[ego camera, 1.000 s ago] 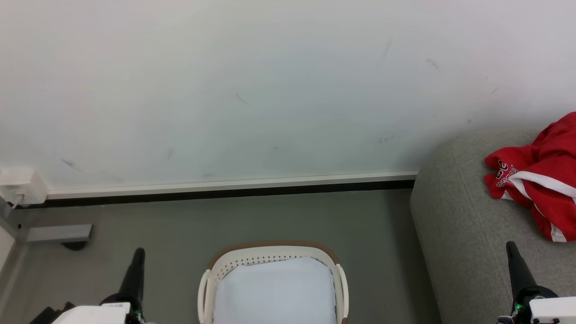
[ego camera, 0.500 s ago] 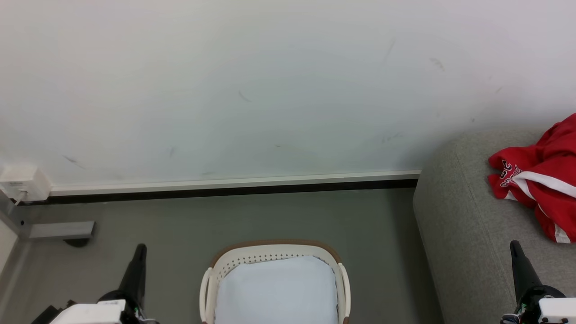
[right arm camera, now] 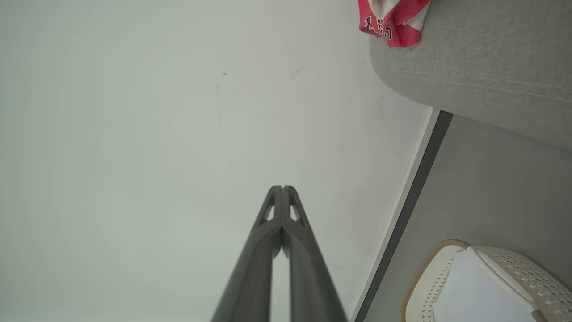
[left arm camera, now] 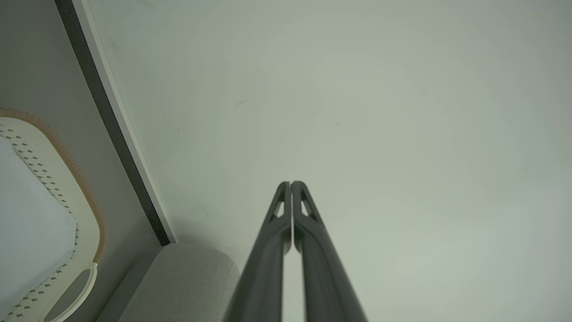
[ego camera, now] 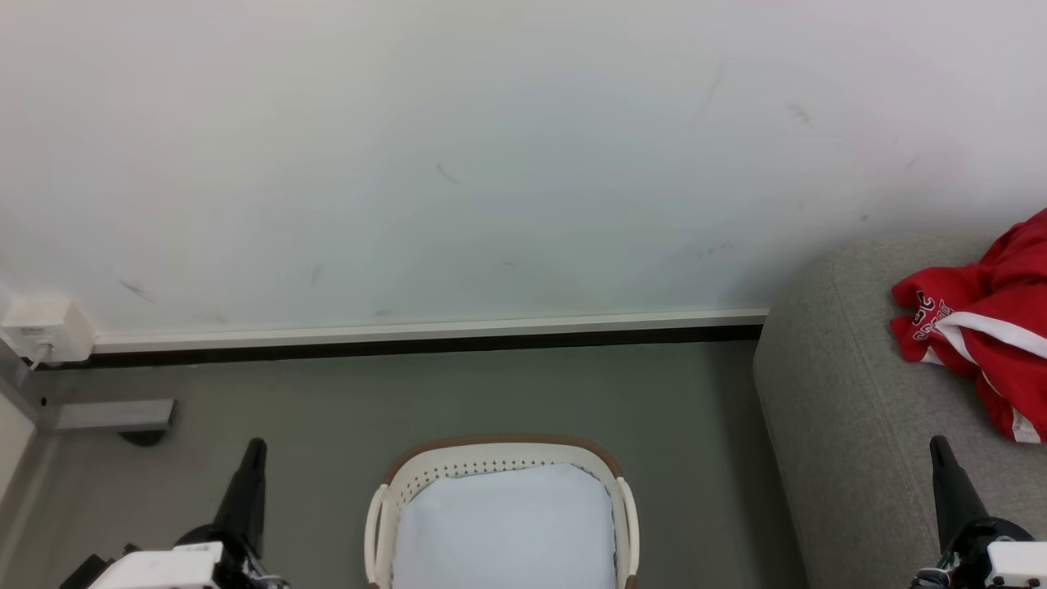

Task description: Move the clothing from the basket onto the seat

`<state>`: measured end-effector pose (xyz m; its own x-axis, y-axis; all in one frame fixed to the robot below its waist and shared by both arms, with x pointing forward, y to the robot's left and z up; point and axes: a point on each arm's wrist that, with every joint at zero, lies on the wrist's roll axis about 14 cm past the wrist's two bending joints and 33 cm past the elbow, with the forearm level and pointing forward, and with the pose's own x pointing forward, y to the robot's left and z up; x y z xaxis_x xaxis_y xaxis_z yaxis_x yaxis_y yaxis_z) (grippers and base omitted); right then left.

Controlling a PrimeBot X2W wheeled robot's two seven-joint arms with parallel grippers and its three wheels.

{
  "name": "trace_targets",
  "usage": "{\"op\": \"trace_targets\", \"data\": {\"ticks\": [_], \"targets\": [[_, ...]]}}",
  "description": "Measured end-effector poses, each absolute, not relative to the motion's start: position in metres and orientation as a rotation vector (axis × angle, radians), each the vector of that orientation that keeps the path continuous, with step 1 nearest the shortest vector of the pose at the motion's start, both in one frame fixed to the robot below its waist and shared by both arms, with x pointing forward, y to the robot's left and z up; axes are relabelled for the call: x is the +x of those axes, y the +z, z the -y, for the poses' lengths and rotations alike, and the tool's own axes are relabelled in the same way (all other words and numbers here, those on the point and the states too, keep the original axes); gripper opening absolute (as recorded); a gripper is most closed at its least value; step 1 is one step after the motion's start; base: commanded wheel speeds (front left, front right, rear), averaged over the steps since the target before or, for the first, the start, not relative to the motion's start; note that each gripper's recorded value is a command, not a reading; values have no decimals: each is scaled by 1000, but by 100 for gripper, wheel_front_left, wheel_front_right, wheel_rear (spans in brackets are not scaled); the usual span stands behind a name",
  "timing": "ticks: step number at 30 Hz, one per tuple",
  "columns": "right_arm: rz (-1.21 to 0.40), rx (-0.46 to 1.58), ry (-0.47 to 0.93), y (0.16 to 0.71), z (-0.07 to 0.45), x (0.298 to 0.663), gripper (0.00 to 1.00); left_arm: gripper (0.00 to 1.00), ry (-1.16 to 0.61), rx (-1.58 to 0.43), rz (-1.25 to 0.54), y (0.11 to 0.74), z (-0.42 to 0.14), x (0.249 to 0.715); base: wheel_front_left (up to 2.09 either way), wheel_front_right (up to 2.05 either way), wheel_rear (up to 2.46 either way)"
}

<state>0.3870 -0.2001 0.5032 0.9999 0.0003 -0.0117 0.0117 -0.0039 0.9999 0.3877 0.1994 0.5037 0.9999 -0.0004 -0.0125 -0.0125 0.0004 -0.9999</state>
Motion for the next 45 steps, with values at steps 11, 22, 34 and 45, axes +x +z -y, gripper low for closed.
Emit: {"op": "trace_targets", "data": {"ticks": [11,22,34,45], "targets": [[-9,1576,-9,503,200,387,0,0,9,-1570,-10,504,-199,388,0,0,0],[-9,1576,-9,503,200,387,0,0,9,-1570,-10,504,-199,388,0,0,0],[-8,1576,-9,503,200,387,0,0,9,-1570,-10,504,-199,388,0,0,0],[-8,1576,-9,503,200,387,0,0,9,-1570,-10,504,-199,388,0,0,0]]}}
